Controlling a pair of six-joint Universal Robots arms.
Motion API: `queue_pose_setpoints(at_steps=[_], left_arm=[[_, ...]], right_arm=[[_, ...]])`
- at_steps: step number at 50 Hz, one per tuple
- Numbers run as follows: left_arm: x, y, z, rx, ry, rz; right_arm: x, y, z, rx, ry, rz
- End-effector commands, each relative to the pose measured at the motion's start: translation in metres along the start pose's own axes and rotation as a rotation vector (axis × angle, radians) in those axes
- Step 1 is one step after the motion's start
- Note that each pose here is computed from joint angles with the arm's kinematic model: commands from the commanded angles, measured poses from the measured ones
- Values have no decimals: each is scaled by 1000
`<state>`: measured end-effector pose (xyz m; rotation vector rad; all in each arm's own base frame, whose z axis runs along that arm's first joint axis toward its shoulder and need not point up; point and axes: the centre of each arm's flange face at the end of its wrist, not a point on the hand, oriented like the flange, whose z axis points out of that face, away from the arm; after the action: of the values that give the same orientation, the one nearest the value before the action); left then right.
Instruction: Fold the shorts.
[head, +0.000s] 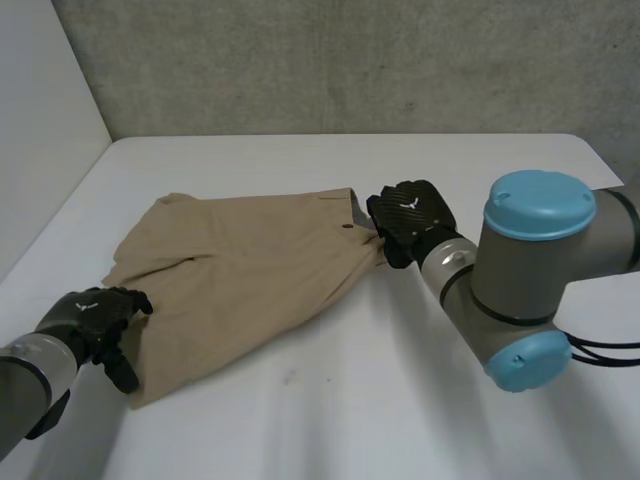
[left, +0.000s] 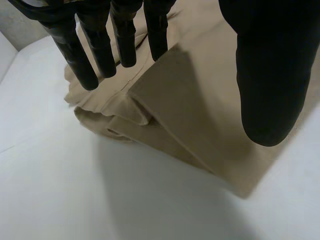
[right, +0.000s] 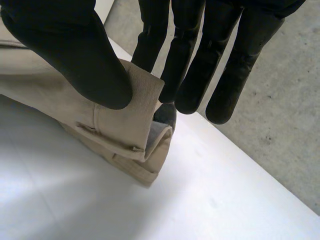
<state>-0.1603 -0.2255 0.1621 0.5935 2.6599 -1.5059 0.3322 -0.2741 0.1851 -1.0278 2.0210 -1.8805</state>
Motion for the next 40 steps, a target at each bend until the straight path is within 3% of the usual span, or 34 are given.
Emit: queue_pose_setpoints(at_steps=[1,11,22,30,40], left_arm=[[11,8,9,-29,42,17],[22,11,10,-18,72,40],[23,-14,7,132,56,54],[35,-43,-29,239,96,87],[60,-39,-62,168,253,132]], right_arm=[[10,2,-12,-26,16,40],[7,11,-19,-61,6,46],[11,3,-35,-76,-7,9],[40,0,-75,-250,-55,-153],[71,2,-148,-596,-208,-251]])
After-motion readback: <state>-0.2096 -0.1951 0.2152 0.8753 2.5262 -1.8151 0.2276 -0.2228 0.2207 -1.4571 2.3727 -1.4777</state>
